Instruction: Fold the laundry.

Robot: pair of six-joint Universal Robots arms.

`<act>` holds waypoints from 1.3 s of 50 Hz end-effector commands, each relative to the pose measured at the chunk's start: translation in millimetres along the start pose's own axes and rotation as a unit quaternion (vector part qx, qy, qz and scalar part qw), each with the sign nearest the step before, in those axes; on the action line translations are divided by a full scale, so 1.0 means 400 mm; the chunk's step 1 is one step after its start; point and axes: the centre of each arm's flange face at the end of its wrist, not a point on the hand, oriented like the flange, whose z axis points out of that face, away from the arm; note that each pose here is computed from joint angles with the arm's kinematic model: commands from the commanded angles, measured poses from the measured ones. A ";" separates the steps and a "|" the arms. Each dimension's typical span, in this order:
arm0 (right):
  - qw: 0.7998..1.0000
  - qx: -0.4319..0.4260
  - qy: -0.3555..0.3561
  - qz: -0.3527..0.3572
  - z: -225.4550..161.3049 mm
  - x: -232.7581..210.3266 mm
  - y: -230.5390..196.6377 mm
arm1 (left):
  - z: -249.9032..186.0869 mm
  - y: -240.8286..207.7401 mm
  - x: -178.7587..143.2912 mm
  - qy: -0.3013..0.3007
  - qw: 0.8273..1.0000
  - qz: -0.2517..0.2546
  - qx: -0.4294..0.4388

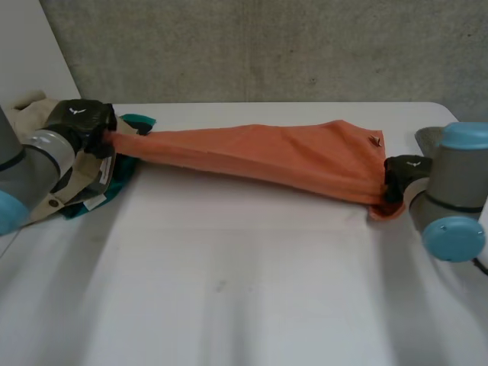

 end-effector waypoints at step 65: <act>0.976 0.115 -0.148 -0.108 0.091 0.046 -0.087 | 0.137 0.098 -0.013 -0.069 0.997 0.043 -0.009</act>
